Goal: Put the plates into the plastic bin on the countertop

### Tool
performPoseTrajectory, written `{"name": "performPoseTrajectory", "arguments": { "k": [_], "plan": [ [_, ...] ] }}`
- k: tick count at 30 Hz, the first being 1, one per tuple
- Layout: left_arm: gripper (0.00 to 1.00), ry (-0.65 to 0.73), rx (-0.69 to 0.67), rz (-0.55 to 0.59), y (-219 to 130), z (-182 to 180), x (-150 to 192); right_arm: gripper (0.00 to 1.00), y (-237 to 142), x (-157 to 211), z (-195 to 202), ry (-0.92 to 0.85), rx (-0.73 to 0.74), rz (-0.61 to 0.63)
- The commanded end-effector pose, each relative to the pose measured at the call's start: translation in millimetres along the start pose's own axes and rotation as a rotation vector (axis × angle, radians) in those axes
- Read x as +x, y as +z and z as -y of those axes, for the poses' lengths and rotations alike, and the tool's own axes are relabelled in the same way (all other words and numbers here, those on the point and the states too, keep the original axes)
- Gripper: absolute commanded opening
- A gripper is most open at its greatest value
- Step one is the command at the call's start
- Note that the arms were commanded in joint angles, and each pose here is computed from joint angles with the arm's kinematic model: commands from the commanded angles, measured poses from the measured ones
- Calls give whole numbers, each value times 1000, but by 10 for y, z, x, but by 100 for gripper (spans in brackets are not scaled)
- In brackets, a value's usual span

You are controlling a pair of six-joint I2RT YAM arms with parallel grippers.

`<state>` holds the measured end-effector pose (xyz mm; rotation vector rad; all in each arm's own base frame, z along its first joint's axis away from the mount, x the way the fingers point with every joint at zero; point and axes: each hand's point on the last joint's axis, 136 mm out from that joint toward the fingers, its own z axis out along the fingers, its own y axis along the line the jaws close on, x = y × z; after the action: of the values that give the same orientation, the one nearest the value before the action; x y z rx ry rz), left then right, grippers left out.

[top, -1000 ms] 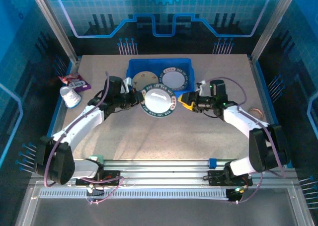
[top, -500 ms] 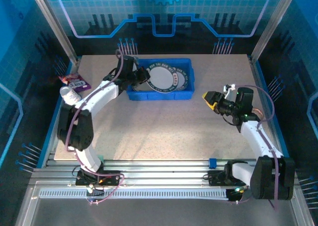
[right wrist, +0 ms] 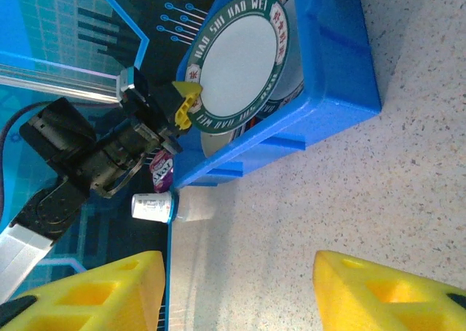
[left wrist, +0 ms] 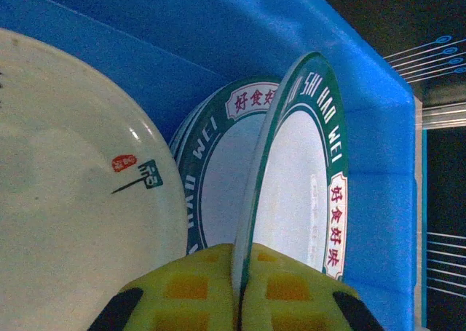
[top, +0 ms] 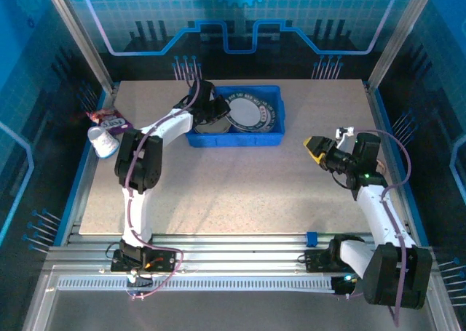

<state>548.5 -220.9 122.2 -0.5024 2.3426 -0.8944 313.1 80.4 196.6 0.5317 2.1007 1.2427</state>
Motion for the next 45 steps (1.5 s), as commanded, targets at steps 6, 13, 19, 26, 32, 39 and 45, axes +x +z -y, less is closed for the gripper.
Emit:
{"name": "performPoseTrajectory", "arguments": {
  "k": [6, 13, 19, 26, 32, 39, 45],
  "plan": [
    [0, 30, 56, -10, 199, 289, 27, 57, 4, 99, 85, 16, -12, -32],
    [0, 68, 11, -47, 348, 343, 143, 57, 7, 149, 155, 15, -1, -35],
    [34, 111, -53, -60, 352, 351, 156, 57, 19, 171, 195, 10, 10, -44],
    [60, 149, -113, -72, 296, 300, 146, 58, 13, 182, 240, -8, 36, -41],
    [93, 231, -178, -42, 160, 297, 103, 58, 25, 191, 255, -12, 43, -42],
    [99, 288, -170, -2, -43, 459, 10, 58, 51, 233, 227, -27, 46, -45],
    [99, 371, -105, 113, -599, 855, -61, 70, -11, 240, 7, -188, 102, -24]
  ]
}}
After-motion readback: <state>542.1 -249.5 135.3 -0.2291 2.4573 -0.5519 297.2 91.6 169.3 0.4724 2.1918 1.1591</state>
